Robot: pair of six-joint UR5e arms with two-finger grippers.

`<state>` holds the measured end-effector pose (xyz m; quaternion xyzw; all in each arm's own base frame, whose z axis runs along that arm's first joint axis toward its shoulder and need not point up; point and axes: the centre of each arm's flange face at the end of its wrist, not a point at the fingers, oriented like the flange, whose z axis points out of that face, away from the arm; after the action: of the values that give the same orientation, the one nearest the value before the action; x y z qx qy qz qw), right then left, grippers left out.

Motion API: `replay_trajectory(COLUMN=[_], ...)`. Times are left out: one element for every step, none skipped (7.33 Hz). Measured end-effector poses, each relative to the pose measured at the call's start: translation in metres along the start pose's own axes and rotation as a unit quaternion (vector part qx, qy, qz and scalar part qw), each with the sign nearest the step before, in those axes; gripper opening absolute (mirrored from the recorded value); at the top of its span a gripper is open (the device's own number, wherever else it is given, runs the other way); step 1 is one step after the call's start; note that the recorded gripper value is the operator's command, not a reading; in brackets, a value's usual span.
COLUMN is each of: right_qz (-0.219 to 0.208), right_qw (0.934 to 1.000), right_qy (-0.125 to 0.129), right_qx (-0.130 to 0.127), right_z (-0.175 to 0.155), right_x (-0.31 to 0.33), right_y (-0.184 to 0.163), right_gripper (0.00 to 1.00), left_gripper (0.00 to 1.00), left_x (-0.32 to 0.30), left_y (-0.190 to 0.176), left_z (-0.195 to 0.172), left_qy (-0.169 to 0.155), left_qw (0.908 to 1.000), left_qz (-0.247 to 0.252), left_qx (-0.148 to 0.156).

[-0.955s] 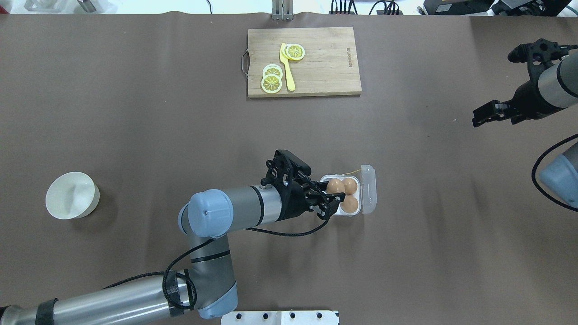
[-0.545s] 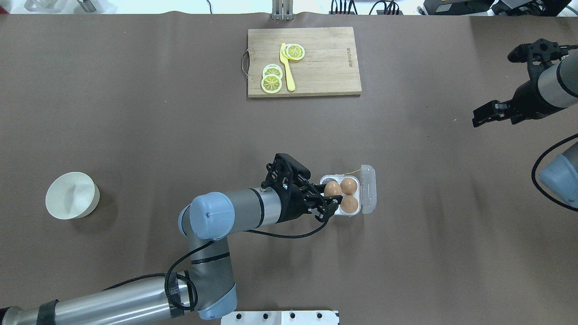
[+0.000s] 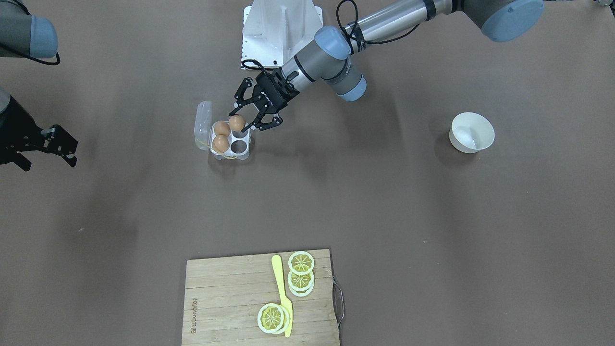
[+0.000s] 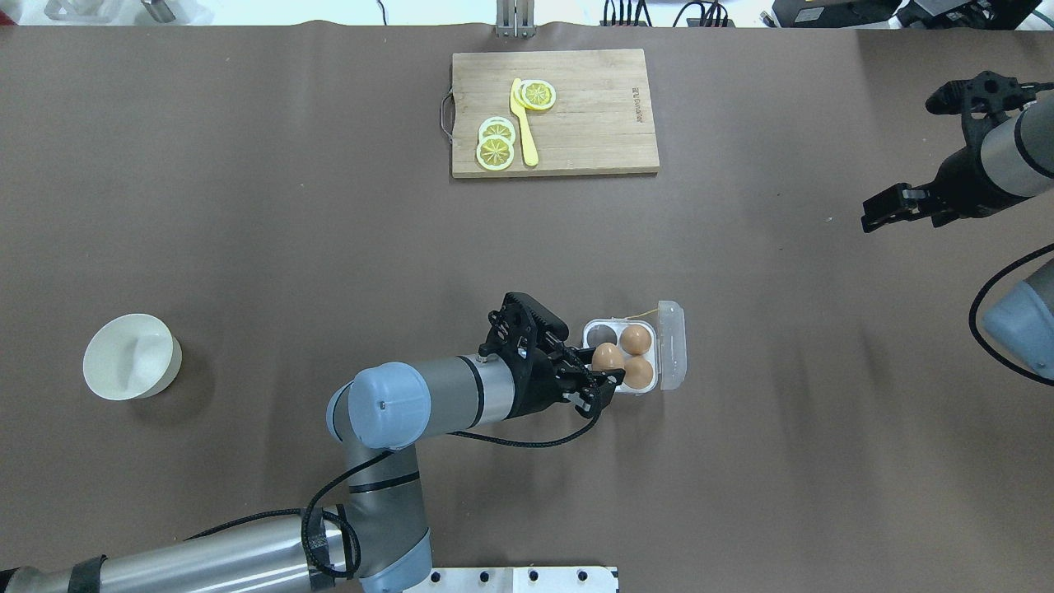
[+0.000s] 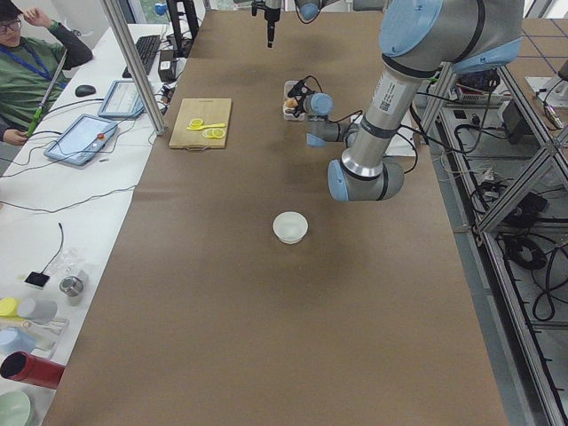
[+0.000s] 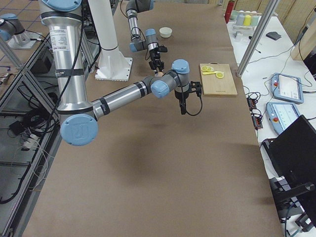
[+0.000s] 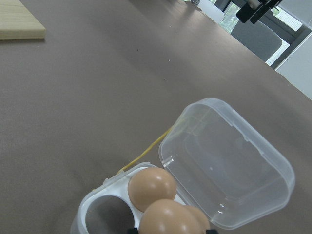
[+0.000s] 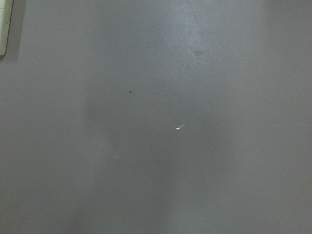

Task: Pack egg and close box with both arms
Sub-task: 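Lower the egg into an empty slot and open the left gripper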

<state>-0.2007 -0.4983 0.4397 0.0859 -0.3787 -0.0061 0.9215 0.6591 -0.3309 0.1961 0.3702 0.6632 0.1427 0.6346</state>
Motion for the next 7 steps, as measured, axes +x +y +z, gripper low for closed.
replay_trajectory(right_qz=[0.000, 0.000, 0.000, 0.000, 0.000, 0.000, 0.000], right_qw=[1.0000, 1.0000, 1.0000, 1.0000, 1.0000, 1.0000, 1.0000], right_qy=[0.000, 0.000, 0.000, 0.000, 0.000, 0.001, 0.001], right_qx=[0.000, 0.000, 0.000, 0.000, 0.000, -0.001, -0.001], right_z=[0.0001, 0.0003, 0.0005, 0.0005, 0.0006, 0.0008, 0.0010], right_x=[0.0001, 0.0003, 0.0003, 0.0004, 0.0004, 0.0006, 0.0007], right_y=[0.0000, 0.0000, 0.0000, -0.0001, -0.0001, -0.0001, -0.0001], right_gripper=[1.00, 1.00, 1.00, 1.00, 1.00, 1.00, 1.00], left_gripper=[0.04, 0.14, 0.29, 0.41, 0.47, 0.59, 0.64], left_x=[0.0007, 0.0014, 0.0021, 0.0027, 0.0032, 0.0034, 0.0032], left_y=[-0.0001, -0.0004, -0.0012, -0.0018, -0.0024, -0.0032, -0.0038], left_z=[0.0001, 0.0003, 0.0003, 0.0003, 0.0004, 0.0005, 0.0005], left_qy=[0.000, 0.001, 0.001, 0.001, 0.001, 0.000, -0.002], left_qw=[1.0000, 1.0000, 1.0000, 1.0000, 1.0000, 1.0000, 1.0000], left_qz=[0.000, 0.000, 0.000, 0.000, 0.000, 0.000, 0.000], left_qx=[0.000, 0.001, 0.002, 0.003, 0.004, 0.006, 0.008])
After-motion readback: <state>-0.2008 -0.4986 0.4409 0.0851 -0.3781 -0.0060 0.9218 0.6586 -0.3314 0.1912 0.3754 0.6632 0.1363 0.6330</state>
